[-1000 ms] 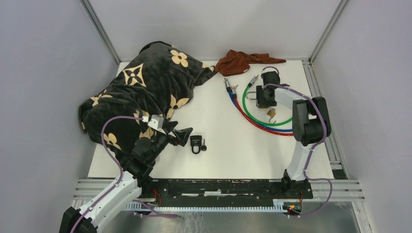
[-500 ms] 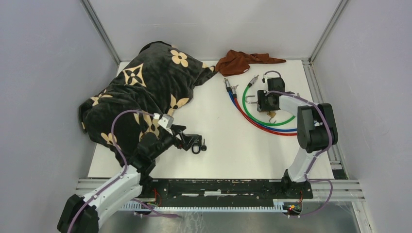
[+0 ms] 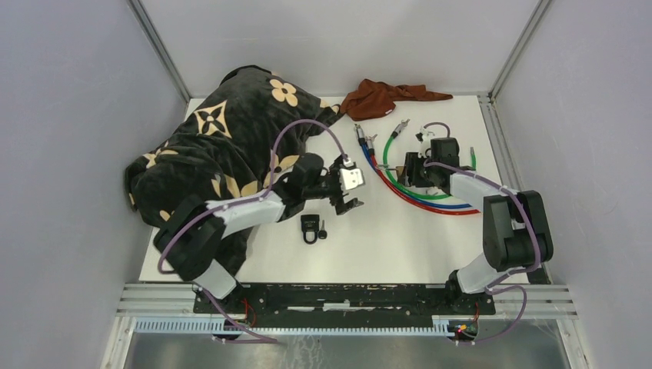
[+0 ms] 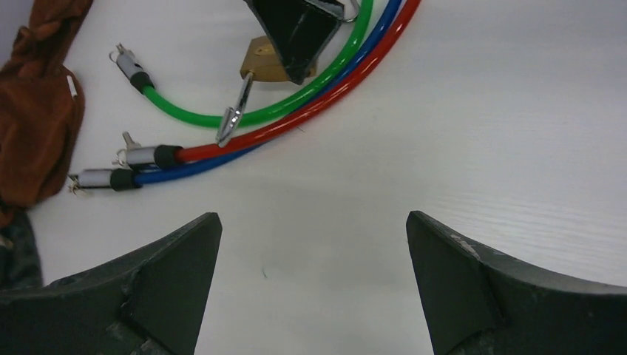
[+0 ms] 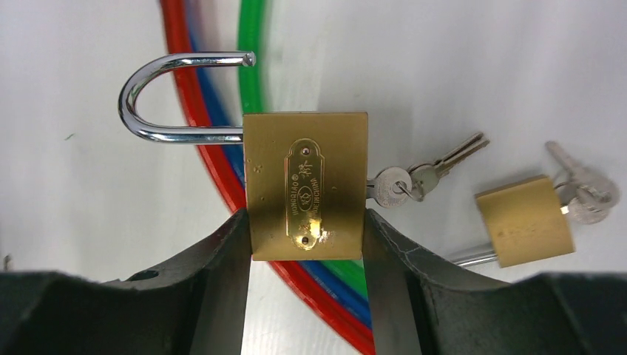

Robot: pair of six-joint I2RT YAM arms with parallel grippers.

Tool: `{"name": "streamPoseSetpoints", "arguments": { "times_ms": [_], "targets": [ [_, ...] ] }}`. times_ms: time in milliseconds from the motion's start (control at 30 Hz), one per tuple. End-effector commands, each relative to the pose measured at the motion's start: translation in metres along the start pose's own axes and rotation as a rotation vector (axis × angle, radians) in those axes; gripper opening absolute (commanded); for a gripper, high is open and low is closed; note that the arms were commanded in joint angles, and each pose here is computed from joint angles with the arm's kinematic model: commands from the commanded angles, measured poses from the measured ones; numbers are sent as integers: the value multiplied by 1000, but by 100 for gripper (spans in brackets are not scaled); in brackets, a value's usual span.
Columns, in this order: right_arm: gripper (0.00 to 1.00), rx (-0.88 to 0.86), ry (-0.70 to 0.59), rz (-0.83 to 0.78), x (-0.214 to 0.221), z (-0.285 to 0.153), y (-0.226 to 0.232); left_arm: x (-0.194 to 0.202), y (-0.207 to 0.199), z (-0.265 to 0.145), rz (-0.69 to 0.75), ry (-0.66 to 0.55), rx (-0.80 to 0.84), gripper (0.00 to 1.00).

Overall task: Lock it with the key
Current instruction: Pick up the lock from the center of the board.

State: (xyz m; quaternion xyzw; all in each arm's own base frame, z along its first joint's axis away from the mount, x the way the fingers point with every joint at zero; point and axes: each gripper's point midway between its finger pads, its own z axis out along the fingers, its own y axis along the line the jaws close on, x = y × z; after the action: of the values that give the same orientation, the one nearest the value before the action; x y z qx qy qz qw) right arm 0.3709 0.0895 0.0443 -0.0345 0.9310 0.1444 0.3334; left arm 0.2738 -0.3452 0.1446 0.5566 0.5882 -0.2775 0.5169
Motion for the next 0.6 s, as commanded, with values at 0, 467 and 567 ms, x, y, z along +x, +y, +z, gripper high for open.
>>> {"name": "streamPoseSetpoints", "arguments": {
  "times_ms": [0, 467, 567],
  "targets": [
    [0, -186, -221, 5, -45, -29, 41, -7, 19, 39, 302, -13, 60, 100],
    [0, -300, -218, -13, -7, -53, 68, 14, 34, 103, 320, 73, 60, 76],
    [0, -303, -233, -27, -11, -56, 69, 28, 31, 107, 324, 114, 83, 66]
  ]
}}
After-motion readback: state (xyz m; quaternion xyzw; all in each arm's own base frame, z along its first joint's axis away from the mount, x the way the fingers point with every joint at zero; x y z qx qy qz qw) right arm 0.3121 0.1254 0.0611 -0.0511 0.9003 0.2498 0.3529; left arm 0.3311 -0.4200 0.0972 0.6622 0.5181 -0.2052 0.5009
